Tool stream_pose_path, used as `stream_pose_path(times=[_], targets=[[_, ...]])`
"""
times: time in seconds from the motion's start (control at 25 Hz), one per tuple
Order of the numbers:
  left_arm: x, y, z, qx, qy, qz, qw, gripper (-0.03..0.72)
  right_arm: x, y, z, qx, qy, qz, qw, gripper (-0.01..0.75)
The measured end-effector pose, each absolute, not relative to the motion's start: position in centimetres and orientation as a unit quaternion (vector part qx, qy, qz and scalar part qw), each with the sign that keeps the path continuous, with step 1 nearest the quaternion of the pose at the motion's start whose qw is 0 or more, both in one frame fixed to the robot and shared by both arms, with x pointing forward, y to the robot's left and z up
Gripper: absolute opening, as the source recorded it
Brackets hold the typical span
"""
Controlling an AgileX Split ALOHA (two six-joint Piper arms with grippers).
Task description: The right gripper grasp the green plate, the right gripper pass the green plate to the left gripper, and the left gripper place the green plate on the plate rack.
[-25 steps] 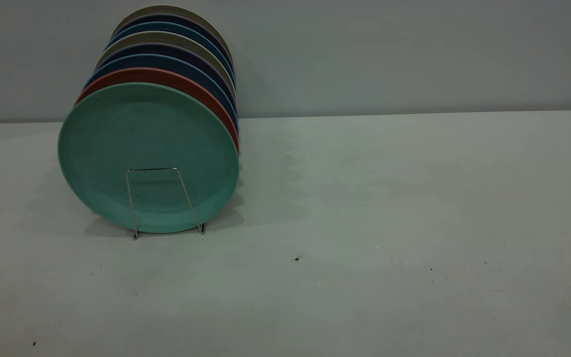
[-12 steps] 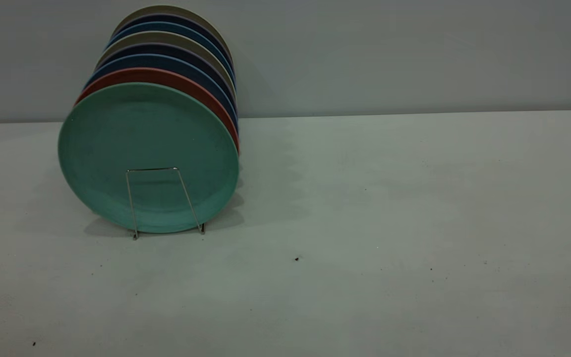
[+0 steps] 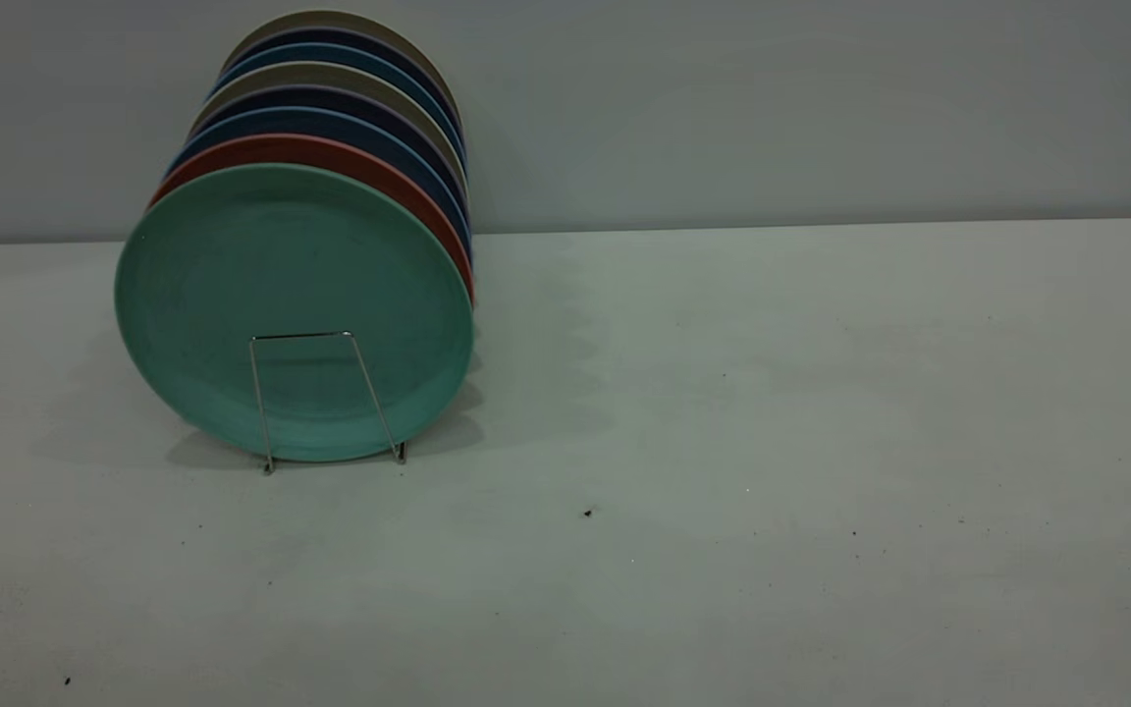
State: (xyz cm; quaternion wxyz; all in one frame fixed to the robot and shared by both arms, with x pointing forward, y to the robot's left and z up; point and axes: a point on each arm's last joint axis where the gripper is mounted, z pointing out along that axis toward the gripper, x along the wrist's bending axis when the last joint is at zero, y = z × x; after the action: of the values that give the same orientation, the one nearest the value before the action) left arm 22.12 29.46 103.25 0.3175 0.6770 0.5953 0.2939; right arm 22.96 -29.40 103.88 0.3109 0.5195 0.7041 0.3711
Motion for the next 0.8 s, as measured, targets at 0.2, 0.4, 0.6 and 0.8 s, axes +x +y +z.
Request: stream_pose_path(times=[0.2,0.4,0.6,0.8], targets=[[22.12,29.46,103.25,0.677,0.595,0.294,0.318,0.424,22.96,-29.4,103.88,0.519,0.704,0.371,0.311,0.52],[22.12,29.46,103.25,0.677,0.595,0.294,0.318,0.424,22.96,-29.4,103.88,0.519,0.704,0.371,0.311,0.501],[22.12,29.46,103.25,0.677,0.595,0.294,0.317,0.424,22.96,-29.4,103.88,0.519,0.704,0.371,0.311,0.481],[22.12,29.46,103.25,0.677,0.596,0.294,0.318,0.424,22.96,-29.4,103.88,0.519,0.704,0.371,0.311,0.451]])
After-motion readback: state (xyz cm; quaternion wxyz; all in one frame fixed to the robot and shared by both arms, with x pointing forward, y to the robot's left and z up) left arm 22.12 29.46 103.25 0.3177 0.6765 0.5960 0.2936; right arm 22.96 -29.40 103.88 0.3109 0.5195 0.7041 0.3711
